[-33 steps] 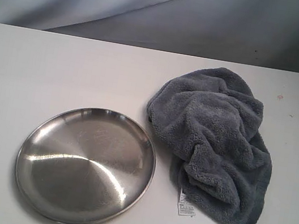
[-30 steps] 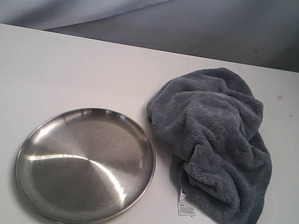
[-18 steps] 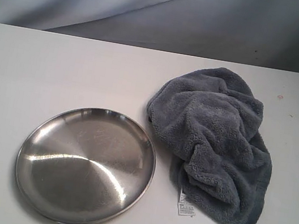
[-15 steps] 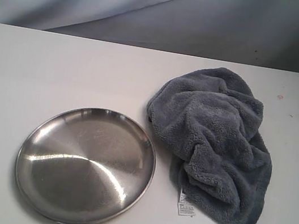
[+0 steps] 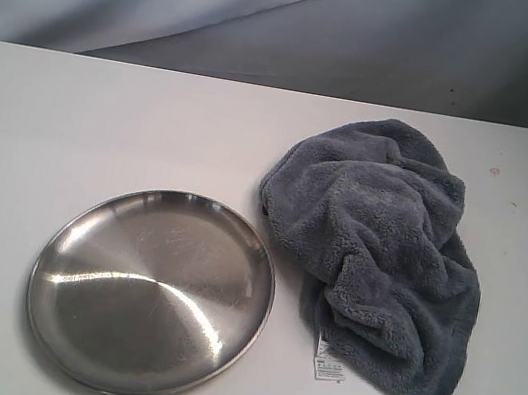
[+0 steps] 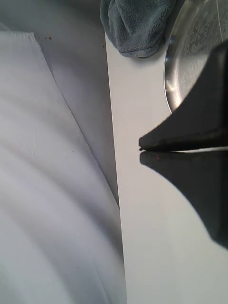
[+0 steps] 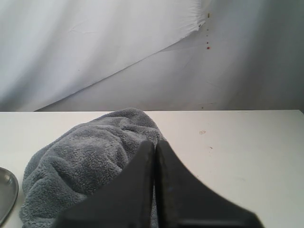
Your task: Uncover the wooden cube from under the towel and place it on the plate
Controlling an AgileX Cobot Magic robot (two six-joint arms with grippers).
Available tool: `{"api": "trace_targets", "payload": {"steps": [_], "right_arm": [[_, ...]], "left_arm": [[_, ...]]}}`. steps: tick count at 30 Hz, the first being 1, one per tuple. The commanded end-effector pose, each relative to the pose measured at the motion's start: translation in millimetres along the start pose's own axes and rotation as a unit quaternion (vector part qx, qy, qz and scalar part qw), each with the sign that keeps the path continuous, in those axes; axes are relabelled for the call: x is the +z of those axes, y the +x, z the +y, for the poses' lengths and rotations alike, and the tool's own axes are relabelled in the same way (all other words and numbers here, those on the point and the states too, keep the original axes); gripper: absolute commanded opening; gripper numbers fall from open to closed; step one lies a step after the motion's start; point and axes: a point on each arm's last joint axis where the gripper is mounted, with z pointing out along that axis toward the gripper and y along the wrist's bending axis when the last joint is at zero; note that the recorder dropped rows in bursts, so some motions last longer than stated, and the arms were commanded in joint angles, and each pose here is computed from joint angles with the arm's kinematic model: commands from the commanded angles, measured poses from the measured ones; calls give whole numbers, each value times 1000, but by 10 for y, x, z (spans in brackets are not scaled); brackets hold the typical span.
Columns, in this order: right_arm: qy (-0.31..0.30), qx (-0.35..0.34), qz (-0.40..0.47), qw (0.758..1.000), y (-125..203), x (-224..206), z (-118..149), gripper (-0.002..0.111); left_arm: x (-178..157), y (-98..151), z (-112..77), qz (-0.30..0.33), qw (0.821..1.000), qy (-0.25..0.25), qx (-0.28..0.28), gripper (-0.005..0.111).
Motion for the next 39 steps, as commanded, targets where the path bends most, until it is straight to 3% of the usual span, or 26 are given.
{"api": "trace_targets", "payload": {"steps": [1, 8, 13, 16, 18, 32, 39], "right_arm": [[3, -2, -1, 1000, 9, 0, -4, 0], [4, -8, -9, 1000, -5, 0, -5, 0], [-7, 17, -185, 983, -321, -62, 8, 0], [-17, 5, -299, 954, -509, -163, 29, 0], [-31, -43, -364, 930, -603, -242, 82, 0], [-41, -30, -365, 930, -604, -244, 91, 0], [-28, 40, -357, 933, -597, -232, 24, 0]], "left_arm": [[-1, 13, -4, 1, 1000, 4, -2, 0], [-1, 13, -4, 1, 1000, 4, -2, 0], [-1, 13, -4, 1, 1000, 4, -2, 0], [-1, 13, -4, 1, 1000, 4, -2, 0], [-1, 13, -4, 1, 1000, 4, -2, 0], [-1, 13, -4, 1, 1000, 4, -2, 0], [-1, 13, -4, 1, 1000, 4, -2, 0]]}}
